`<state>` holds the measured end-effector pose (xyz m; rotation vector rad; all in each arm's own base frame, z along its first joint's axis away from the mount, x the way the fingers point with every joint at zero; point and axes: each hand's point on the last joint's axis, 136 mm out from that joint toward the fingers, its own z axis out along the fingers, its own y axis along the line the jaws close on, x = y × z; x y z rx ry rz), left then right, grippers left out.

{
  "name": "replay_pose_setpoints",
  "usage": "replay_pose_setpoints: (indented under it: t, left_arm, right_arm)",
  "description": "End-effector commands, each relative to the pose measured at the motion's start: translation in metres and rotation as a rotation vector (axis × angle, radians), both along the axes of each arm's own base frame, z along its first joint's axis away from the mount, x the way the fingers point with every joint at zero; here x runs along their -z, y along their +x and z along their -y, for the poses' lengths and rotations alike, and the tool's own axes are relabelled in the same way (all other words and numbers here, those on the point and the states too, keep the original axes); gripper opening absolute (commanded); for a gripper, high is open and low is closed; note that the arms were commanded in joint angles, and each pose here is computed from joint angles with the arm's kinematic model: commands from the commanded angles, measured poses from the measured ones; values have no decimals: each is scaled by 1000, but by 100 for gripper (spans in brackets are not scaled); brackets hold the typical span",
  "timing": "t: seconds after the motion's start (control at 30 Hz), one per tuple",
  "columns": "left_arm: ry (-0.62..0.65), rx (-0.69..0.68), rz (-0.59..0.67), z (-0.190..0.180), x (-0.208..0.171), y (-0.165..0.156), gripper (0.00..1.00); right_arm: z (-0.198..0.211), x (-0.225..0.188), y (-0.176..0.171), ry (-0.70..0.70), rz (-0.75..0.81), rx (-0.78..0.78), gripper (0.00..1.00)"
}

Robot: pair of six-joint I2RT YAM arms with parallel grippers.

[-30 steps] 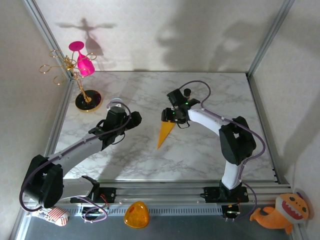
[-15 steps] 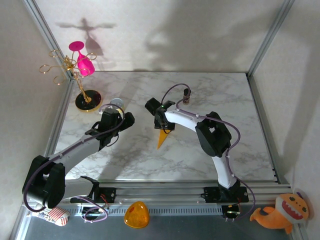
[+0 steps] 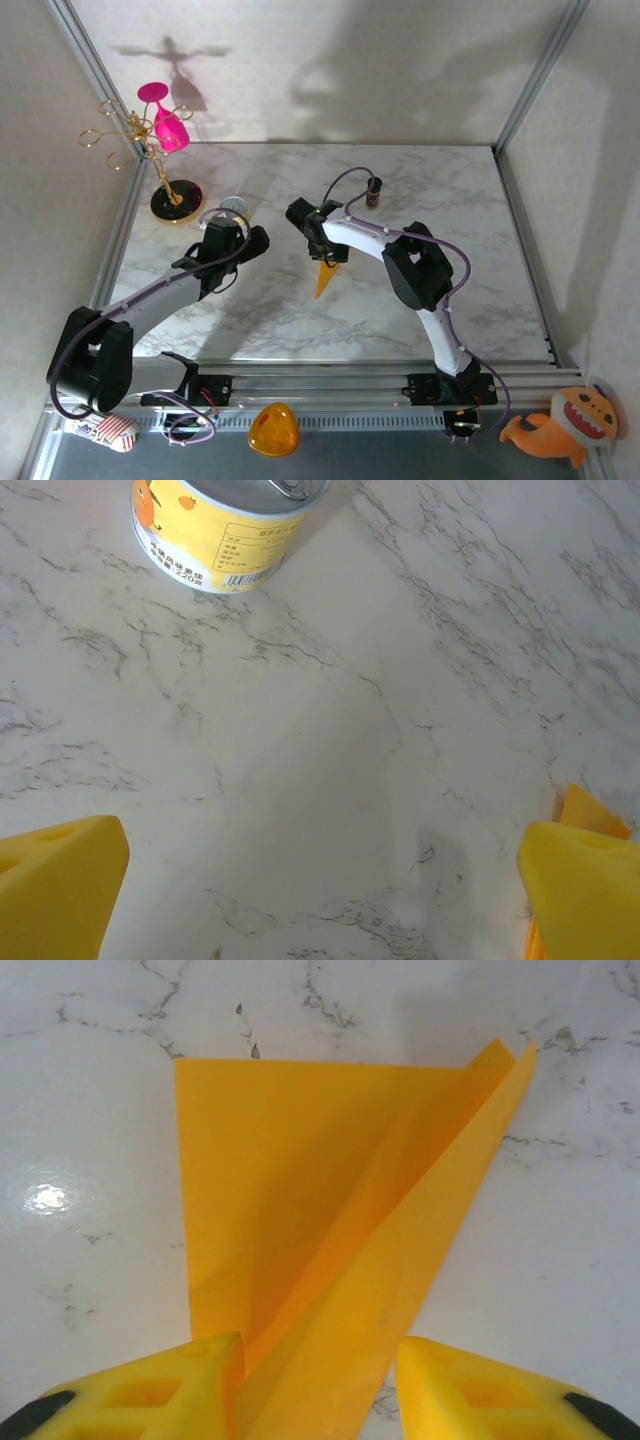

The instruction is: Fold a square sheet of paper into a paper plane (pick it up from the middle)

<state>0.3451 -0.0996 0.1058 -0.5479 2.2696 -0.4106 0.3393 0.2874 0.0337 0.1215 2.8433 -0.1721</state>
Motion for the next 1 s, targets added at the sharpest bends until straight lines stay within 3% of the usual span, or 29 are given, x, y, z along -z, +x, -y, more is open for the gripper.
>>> replay_pose_setpoints:
  t: [0.0, 0.1, 0.27, 0.53, 0.7, 0.97]
  left_arm:
    - [12, 2, 12, -3, 1, 4, 99]
    - [13, -6, 11, -5, 1, 5, 99]
    - [6, -24, 13, -10, 0, 5, 100]
    - [-32, -74, 15, -23, -2, 3, 99]
    - [-123, -107, 16, -34, -3, -1, 99]
    - [-344, -71, 36, -22, -5, -9, 99]
  right_arm:
    - [3, -9, -1, -38, 19, 15, 42]
    - [3, -10, -1, -44, 17, 17, 38]
    - [4, -15, -1, -44, 25, 20, 20]
    - [0, -33, 5, -8, 68, 9, 3]
    - [-39, -70, 23, 179, 166, -115, 2]
    - [-109, -112, 23, 656, 267, -395, 4]
